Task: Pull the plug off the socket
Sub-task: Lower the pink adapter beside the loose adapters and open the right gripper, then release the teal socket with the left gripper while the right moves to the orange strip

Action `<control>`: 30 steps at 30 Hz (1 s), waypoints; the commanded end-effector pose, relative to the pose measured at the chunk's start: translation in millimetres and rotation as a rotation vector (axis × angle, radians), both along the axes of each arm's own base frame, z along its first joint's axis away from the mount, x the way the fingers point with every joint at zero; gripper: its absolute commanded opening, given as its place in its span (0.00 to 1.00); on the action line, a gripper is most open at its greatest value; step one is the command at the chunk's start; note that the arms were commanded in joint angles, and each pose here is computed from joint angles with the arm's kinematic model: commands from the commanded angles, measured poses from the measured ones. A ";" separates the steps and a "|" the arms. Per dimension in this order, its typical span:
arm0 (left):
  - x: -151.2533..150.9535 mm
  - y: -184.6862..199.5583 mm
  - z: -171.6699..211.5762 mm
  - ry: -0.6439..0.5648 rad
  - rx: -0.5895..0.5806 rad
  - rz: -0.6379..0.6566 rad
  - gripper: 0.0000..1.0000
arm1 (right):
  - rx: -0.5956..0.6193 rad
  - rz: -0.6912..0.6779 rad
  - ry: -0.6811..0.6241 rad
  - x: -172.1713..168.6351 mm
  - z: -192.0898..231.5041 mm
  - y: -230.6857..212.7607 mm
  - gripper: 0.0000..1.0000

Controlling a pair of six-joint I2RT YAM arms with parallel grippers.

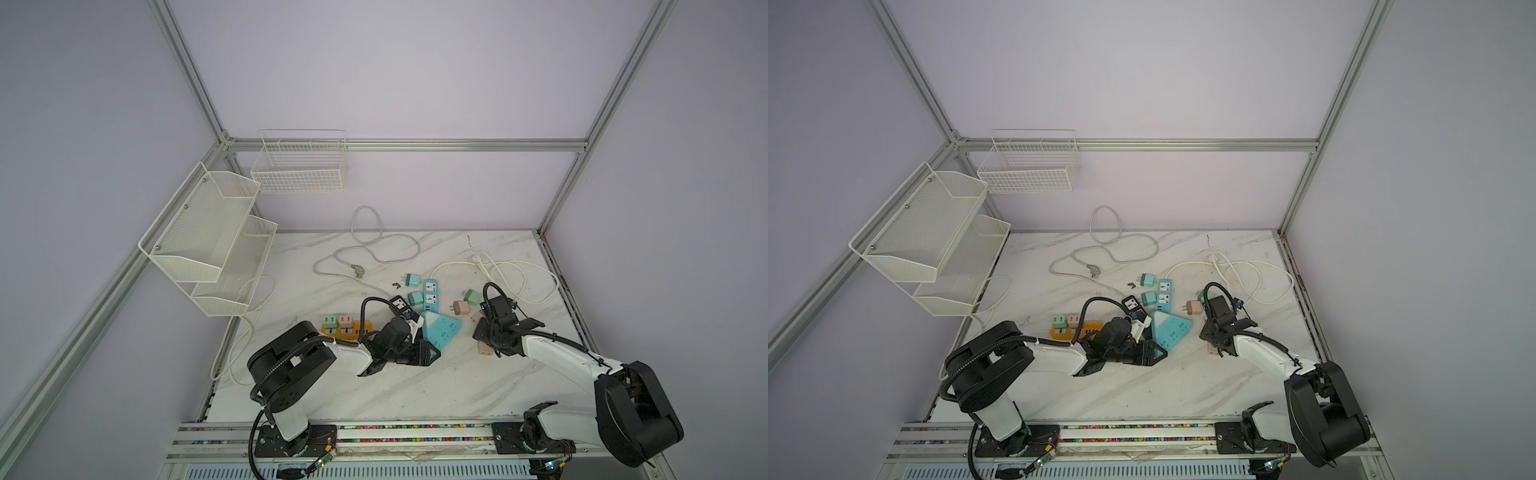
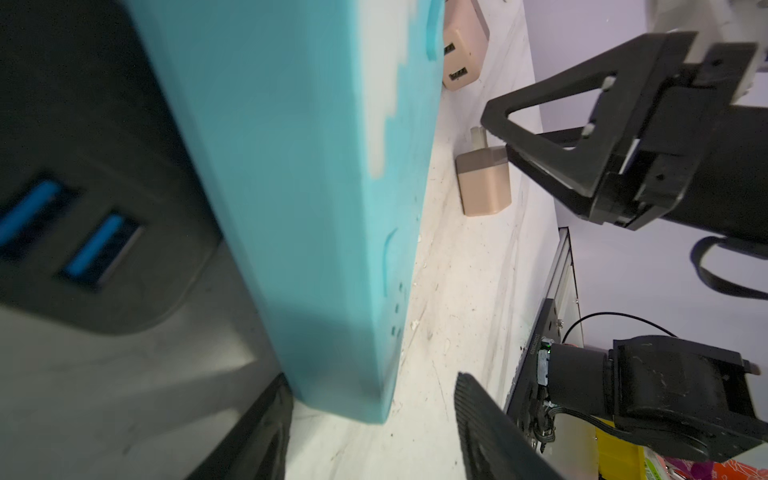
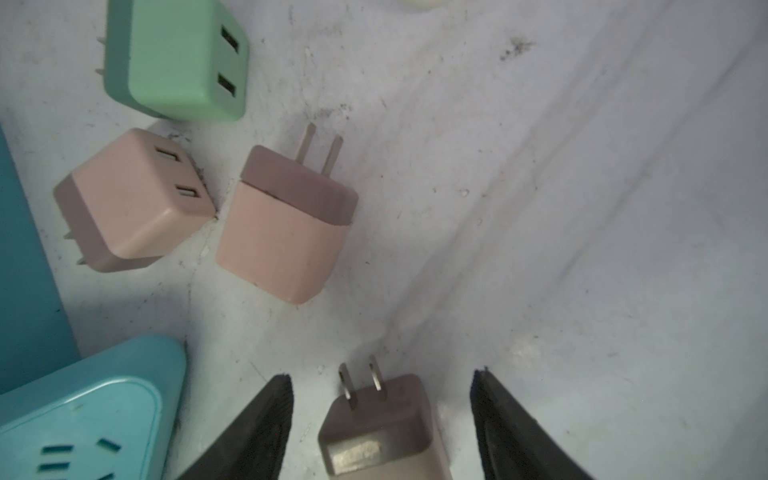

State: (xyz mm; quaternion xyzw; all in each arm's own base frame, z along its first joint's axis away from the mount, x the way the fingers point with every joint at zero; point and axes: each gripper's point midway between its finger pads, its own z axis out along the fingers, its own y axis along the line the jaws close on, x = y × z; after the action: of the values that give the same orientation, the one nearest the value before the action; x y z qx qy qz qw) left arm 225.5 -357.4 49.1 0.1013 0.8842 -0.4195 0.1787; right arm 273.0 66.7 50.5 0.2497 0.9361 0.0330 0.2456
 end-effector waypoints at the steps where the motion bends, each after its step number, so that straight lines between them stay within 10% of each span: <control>1: 4.9 9.9 20.2 -0.067 0.038 0.014 0.67 | -0.007 0.017 -0.049 5.9 27.4 -1.3 0.77; 8: 4.8 39.3 51.6 -0.143 0.117 0.051 0.71 | 0.020 0.144 -0.184 21.1 86.8 17.7 0.84; 18: 17.0 112.6 130.9 -0.283 0.246 0.237 0.71 | 0.141 0.605 -0.386 41.7 156.3 156.5 0.84; 30: 27.0 206.6 142.1 -0.287 0.388 0.472 0.70 | 0.215 1.073 -0.578 33.3 162.3 290.9 0.83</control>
State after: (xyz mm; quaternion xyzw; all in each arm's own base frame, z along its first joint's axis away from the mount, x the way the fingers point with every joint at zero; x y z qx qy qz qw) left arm 247.8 -166.9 167.6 -0.0037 0.9210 -0.1837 0.3437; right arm 305.2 327.5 186.5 -0.1920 0.8655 0.2822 0.3665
